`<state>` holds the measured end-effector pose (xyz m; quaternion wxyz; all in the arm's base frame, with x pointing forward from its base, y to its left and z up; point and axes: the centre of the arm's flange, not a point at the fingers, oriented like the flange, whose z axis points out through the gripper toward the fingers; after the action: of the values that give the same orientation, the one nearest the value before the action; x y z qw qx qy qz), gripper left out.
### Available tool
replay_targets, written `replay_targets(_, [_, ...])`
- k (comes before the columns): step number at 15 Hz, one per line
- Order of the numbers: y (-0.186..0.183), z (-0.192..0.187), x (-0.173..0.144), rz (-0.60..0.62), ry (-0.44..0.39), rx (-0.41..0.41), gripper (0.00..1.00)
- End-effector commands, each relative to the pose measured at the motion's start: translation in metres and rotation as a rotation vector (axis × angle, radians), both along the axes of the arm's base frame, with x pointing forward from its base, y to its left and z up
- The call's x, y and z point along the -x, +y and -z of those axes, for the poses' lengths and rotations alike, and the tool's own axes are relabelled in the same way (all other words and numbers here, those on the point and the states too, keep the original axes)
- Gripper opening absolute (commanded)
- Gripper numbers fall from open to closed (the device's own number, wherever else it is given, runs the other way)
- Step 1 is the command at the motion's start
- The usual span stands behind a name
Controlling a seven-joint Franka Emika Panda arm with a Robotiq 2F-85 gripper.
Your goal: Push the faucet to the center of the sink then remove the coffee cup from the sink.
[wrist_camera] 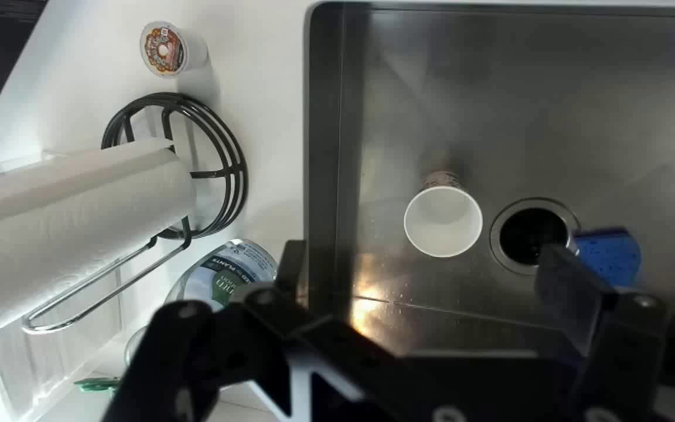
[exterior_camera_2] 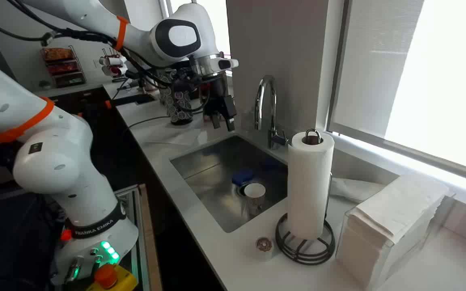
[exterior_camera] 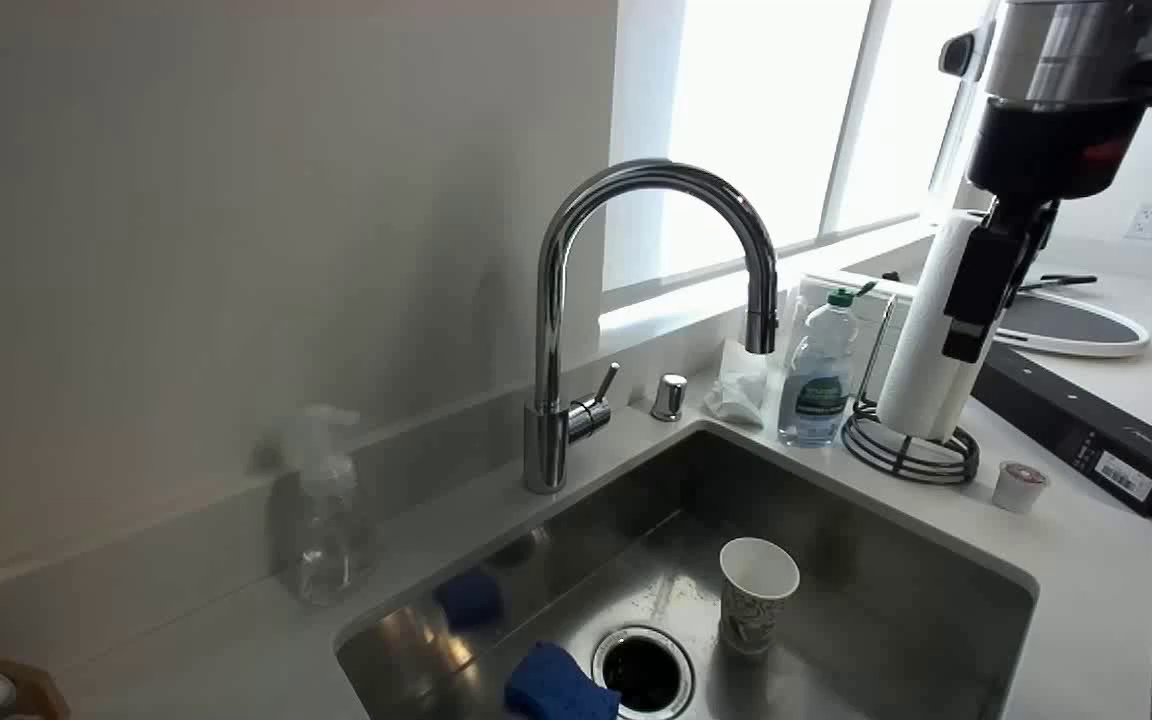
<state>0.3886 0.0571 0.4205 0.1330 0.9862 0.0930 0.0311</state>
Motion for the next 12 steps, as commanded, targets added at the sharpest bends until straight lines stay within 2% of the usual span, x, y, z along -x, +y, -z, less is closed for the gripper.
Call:
replay_targets(1, [0.000, 0.000, 0.000, 0.000, 0.000, 0.000, 1.00])
replay_targets(7, [0.000, 0.000, 0.000, 0.000, 0.000, 0.000, 1.00])
replay_targets(9, [0.001, -0.013, -0.014, 0.089, -0.020, -0.041, 1.00])
replay_targets(10, [-0.003, -0.027, -0.022, 0.150, -0.064, -0.081, 1.00])
replay_targets(12, [-0.012, -0.047, -0.035, 0.237, -0.097, -0.120, 1.00])
